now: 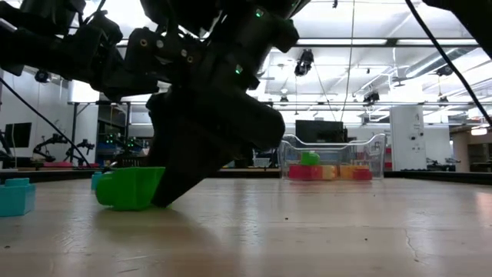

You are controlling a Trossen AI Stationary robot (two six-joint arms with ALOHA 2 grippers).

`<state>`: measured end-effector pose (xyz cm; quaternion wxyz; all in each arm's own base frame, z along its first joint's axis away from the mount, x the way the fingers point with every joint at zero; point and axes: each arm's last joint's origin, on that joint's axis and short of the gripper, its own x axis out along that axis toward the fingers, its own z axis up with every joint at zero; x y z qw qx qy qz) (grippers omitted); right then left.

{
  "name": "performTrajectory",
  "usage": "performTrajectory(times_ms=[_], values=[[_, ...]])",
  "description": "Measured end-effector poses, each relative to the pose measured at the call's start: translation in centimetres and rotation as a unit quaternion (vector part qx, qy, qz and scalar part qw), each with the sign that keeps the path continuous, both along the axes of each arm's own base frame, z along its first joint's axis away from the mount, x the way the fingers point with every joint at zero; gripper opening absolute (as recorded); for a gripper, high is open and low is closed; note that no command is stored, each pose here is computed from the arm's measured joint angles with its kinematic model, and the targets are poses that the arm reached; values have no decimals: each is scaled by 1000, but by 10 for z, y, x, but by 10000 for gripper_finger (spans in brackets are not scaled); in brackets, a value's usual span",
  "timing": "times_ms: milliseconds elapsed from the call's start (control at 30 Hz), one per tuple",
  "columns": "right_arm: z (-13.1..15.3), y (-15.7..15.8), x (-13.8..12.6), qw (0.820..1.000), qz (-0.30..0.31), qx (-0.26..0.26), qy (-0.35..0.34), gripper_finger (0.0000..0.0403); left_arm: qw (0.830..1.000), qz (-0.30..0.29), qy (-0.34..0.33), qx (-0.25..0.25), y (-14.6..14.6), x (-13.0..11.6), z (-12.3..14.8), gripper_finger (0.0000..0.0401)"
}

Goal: Pick & Place Toys
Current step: Put the green game piece into the transparent bin

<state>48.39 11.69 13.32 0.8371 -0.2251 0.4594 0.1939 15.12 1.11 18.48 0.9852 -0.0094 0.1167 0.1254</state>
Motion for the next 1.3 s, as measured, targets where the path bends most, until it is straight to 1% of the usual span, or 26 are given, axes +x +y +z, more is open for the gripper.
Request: performTrajectory(times_ms=[200,300,400,667,767,833,900,1000,1167,1300], values=[[-2,-1,-2,999,-34,1,9,267,1000,0,-1,0,0,0,0,177],[-2,1,-3,999,-40,-2,11,253,1000,0,-1,0,0,0,0,177],[-2,2,-4,999,-41,-6,11,214,1000,0,-1,0,0,0,0,177],[-2,1,-5,999,-40,-12,19,78,1000,0,-1,0,0,0,0,177],[-2,1,-6,999,-33,-18,24,48,1000,0,-1,0,0,0,0,177],[-2,1,-7,999,-32,-19,25,44,1000,0,-1,-1,0,0,0,177],[-1,1,-6,999,-32,-19,27,53,1000,0,-1,-1,0,0,0,177],[1,1,-6,999,-36,-24,28,89,1000,0,-1,-1,0,0,0,177],[8,-1,-5,997,-48,-49,27,180,1000,0,-1,-1,0,0,0,178],[15,-1,-6,996,-43,-59,44,254,1000,0,-1,-1,0,0,0,178]])
